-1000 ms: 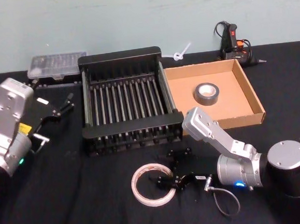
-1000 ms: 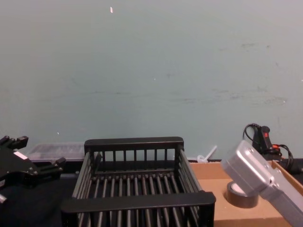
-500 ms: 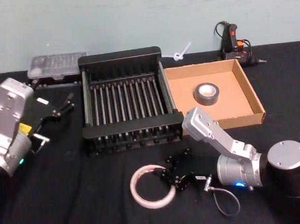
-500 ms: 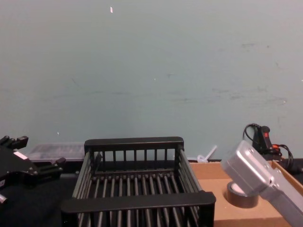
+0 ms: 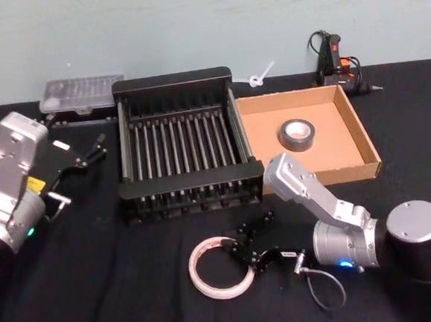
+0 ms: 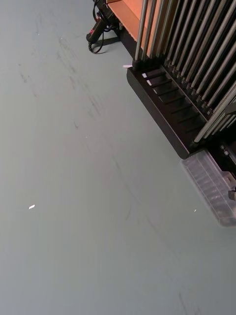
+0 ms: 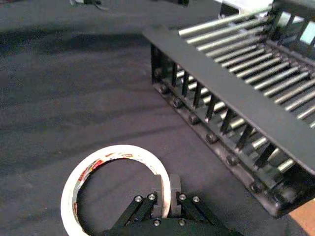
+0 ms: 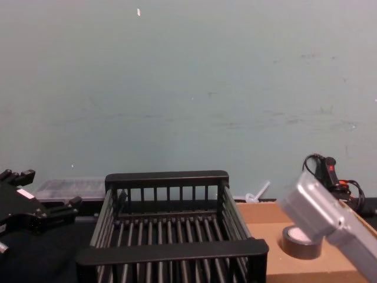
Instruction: Pick up the white tape and place it into the black box , Pick up the silver tape and place it into the brown box.
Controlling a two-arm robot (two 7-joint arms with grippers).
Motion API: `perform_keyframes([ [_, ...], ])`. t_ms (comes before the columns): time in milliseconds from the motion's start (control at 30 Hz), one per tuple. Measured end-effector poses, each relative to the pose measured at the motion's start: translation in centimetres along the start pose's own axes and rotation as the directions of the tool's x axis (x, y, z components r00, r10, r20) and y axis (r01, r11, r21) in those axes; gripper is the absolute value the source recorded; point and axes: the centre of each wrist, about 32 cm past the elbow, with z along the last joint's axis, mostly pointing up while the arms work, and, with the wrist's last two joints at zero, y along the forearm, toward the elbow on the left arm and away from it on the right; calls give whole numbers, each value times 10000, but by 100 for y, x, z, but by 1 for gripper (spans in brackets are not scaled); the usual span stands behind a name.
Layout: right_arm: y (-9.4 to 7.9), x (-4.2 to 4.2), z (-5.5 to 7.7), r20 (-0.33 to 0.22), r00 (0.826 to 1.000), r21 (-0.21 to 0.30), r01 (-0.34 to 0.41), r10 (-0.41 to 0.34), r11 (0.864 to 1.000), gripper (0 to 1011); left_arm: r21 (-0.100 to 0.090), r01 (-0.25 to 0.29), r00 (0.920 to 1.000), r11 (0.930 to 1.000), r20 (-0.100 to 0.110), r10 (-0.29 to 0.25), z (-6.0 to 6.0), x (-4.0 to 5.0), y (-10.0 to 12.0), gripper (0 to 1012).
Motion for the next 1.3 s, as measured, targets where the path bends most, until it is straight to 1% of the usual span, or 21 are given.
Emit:
perform_keyframes([
  [200, -55, 12, 62, 188, 9998, 356, -109, 102, 9993, 104, 0, 0, 10000, 10000, 0, 0, 0, 0, 0, 1001],
  [533, -195, 41, 234, 650, 9979, 1002, -145, 80, 9949, 104, 0, 0, 10000, 10000, 0, 0, 0, 0, 0, 1001],
  [633, -249, 64, 315, 868, 9962, 1275, -164, 54, 9917, 104, 1, 0, 10000, 10000, 0, 0, 0, 0, 0, 1001],
  [733, -269, 78, 348, 952, 9955, 1388, -154, 22, 9902, 104, 0, 0, 10000, 10000, 0, 0, 0, 0, 0, 1002],
  [800, -297, 112, 407, 1062, 9943, 1593, -99, -72, 9872, 104, 0, 0, 10000, 10000, 0, 0, 0, 0, 0, 1001],
  [900, -314, 147, 451, 1127, 9934, 1756, -13, -188, 9845, 104, 0, 0, 10000, 10000, 0, 0, 0, 0, 0, 1001],
  [1000, -325, 211, 526, 1190, 9916, 2060, 254, -508, 9782, 104, 0, 0, 10000, 10000, 0, 0, 0, 0, 0, 1002],
  [1100, -325, 259, 575, 1206, 9898, 2234, 476, -760, 9736, 104, -1, 0, 10000, 10000, 0, 0, 0, 0, 0, 1001],
  [1200, -309, 334, 650, 1138, 9859, 2495, 915, -1230, 9641, 104, 0, 0, 10000, 10000, 0, 0, 0, 0, 0, 1001],
  [1267, -298, 364, 681, 1087, 9839, 2587, 1100, -1420, 9597, 104, 0, 0, 10000, 10000, 0, 0, 0, 0, 0, 1001],
  [1300, -282, 395, 707, 1019, 9817, 2666, 1287, -1608, 9552, 104, -1, 0, 10000, 10000, 0, 0, 0, 0, 0, 1001],
])
